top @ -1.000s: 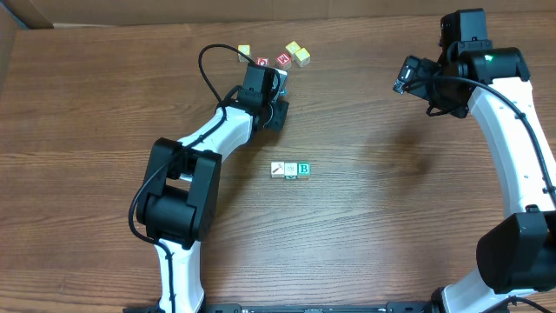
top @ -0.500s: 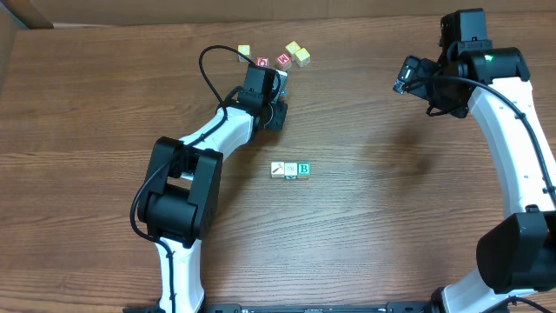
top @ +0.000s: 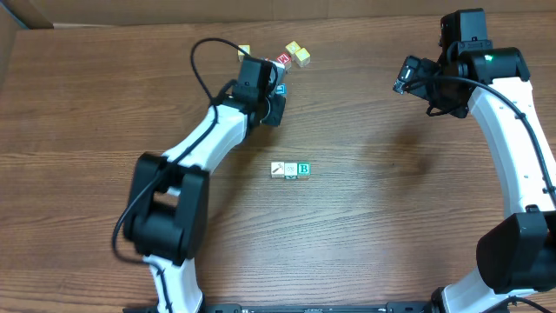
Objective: Flip 4 blocks
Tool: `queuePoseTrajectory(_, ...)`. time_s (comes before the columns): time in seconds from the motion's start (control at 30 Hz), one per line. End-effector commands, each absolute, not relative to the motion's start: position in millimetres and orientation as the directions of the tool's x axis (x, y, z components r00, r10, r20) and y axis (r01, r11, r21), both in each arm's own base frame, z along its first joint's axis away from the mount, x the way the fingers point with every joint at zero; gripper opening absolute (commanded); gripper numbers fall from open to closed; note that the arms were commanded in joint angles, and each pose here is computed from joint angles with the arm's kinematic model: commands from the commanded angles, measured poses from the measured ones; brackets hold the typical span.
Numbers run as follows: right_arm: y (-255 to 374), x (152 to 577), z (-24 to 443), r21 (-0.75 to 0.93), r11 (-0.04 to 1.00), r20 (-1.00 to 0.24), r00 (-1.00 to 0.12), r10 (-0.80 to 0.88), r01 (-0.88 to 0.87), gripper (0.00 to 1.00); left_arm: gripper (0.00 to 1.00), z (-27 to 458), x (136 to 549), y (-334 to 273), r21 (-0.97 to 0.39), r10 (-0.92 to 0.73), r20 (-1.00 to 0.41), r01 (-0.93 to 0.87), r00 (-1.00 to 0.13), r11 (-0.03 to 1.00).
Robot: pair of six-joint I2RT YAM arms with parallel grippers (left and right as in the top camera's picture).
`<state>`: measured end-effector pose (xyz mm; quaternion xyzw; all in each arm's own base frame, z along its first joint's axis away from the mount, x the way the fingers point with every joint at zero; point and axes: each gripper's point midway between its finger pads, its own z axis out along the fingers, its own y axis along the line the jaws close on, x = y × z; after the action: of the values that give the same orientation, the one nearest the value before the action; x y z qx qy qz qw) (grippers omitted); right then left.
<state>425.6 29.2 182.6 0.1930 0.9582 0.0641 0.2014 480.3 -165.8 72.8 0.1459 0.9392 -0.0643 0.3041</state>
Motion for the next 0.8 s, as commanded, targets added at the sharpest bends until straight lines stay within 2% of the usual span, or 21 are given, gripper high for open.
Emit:
queuePoseTrajectory(0.0,29.2,426.1,188.6,0.21,0.915,-0.375,-0.836,0.401,0.344,1.0,0.27,136.3,475.8,-162.6,-0.066,0.163,-0.661,0.273,-0.733,0.96)
queuePoseTrajectory(0.23,29.2,426.1,188.6,0.21,0.915,-0.375,-0.836,0.401,0.344,1.0,0.29,165.1,429.2,-147.0,-0.118,0.087,-0.583,0.19,-0.808,0.975)
queuePoseTrajectory(0.37,29.2,426.1,188.6,0.21,0.915,-0.375,-0.836,0.401,0.344,1.0,0.28,155.8,398.9,-136.7,-0.118,0.073,-0.477,0.145,-0.876,0.982)
queuePoseTrajectory(0.57,29.2,426.1,188.6,0.21,0.915,-0.375,-0.836,0.401,0.344,1.0,0.29,128.5,375.3,-110.9,-0.014,0.051,-0.359,0.06,-0.932,0.998)
queuePoseTrajectory(0.67,29.2,426.1,188.6,0.21,0.915,-0.375,-0.836,0.401,0.344,1.0,0.36,114.0,374.7,-109.3,-0.004,0.052,-0.351,0.057,-0.935,0.998)
queuePoseTrajectory(0.77,29.2,426.0,188.6,0.21,0.915,-0.375,-0.836,0.401,0.344,1.0,0.56,103.6,380.7,-114.8,-0.034,0.032,-0.368,0.048,-0.929,0.998)
